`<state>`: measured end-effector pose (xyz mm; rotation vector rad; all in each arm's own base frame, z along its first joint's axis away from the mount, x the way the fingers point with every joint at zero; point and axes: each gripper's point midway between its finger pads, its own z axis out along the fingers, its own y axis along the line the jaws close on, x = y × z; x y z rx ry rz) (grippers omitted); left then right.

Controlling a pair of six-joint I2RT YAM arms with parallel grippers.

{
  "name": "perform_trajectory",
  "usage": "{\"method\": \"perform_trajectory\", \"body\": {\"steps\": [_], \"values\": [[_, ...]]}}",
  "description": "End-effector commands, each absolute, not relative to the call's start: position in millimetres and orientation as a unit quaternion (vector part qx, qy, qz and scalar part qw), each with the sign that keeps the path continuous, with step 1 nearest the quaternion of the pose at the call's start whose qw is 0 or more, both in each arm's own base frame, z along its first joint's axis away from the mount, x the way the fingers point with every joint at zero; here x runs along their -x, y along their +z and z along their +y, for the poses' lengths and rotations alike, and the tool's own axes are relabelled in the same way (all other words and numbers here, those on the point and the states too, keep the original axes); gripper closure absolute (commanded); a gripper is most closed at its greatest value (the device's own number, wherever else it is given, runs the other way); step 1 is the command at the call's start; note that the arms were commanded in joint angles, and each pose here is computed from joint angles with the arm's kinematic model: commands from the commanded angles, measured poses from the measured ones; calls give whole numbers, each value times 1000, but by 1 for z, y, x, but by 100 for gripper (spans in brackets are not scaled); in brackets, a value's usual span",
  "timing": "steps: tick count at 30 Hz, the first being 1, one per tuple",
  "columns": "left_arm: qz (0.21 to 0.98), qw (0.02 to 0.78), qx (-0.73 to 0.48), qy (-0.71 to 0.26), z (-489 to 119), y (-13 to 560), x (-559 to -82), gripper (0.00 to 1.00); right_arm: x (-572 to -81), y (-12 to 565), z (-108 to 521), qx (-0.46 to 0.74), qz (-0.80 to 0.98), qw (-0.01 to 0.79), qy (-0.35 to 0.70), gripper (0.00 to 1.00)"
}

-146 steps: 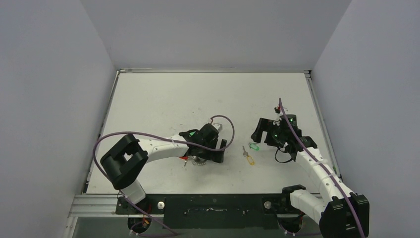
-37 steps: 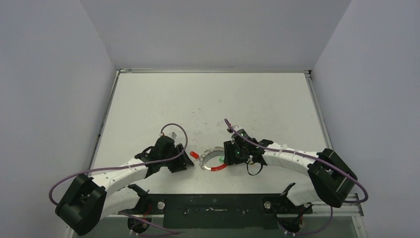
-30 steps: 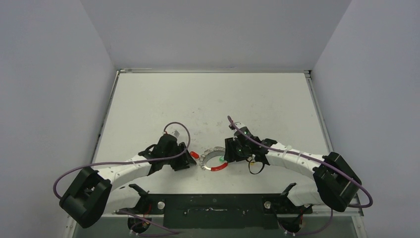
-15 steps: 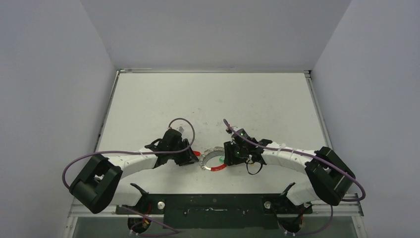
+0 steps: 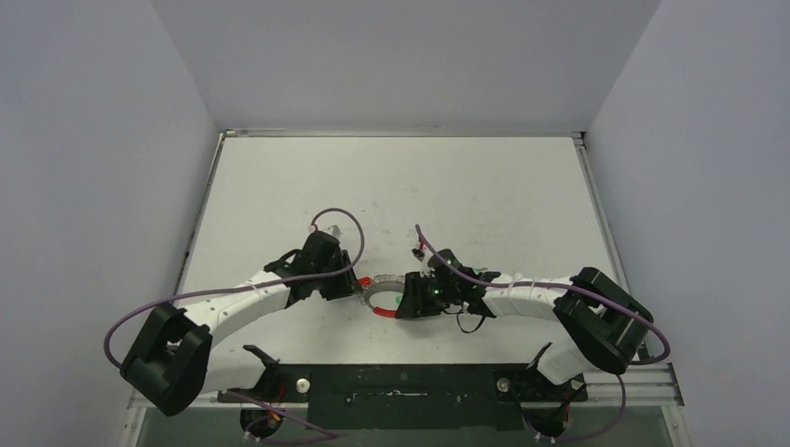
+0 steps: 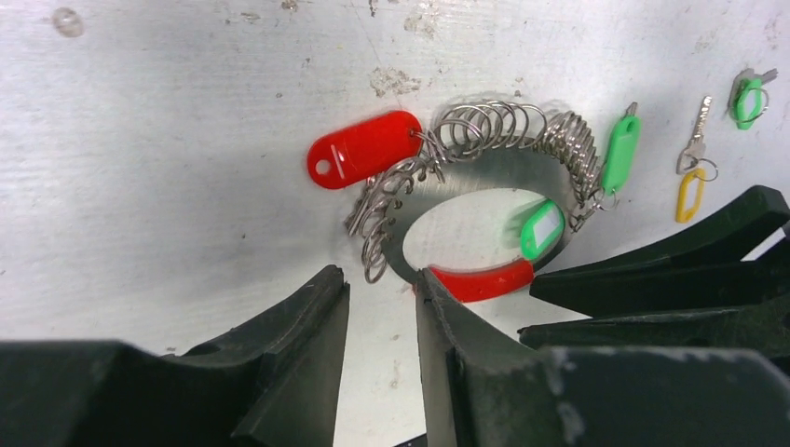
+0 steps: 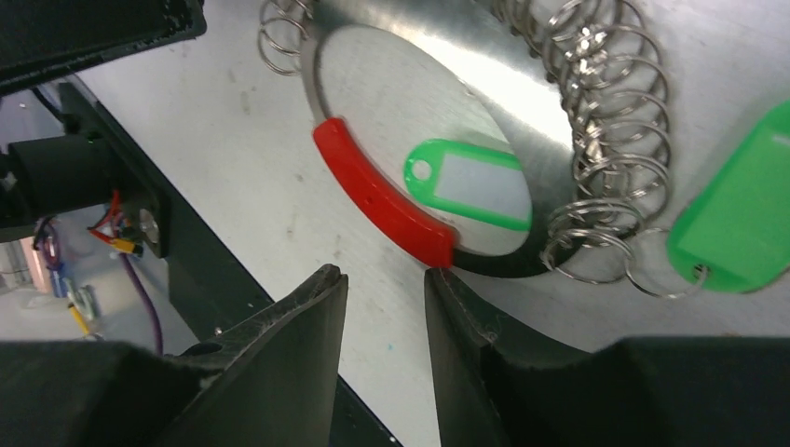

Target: Put the keys on the keyring

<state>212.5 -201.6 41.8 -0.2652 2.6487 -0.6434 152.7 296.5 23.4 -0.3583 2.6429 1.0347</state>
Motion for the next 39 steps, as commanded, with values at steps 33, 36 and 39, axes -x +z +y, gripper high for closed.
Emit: {"method": "perform_trajectory", "body": {"steps": [33, 36, 39], "values": [[929, 206, 119, -283, -199, 43, -194, 59, -159, 39, 309, 168, 899, 170, 368, 45], [930, 208, 119, -280, -197, 43, -192, 59, -162, 53, 312, 172, 891, 186, 378, 43], [929, 209, 119, -282, -195, 43, -189, 59, -172, 63, 300, 178, 895, 217, 346, 40]]}}
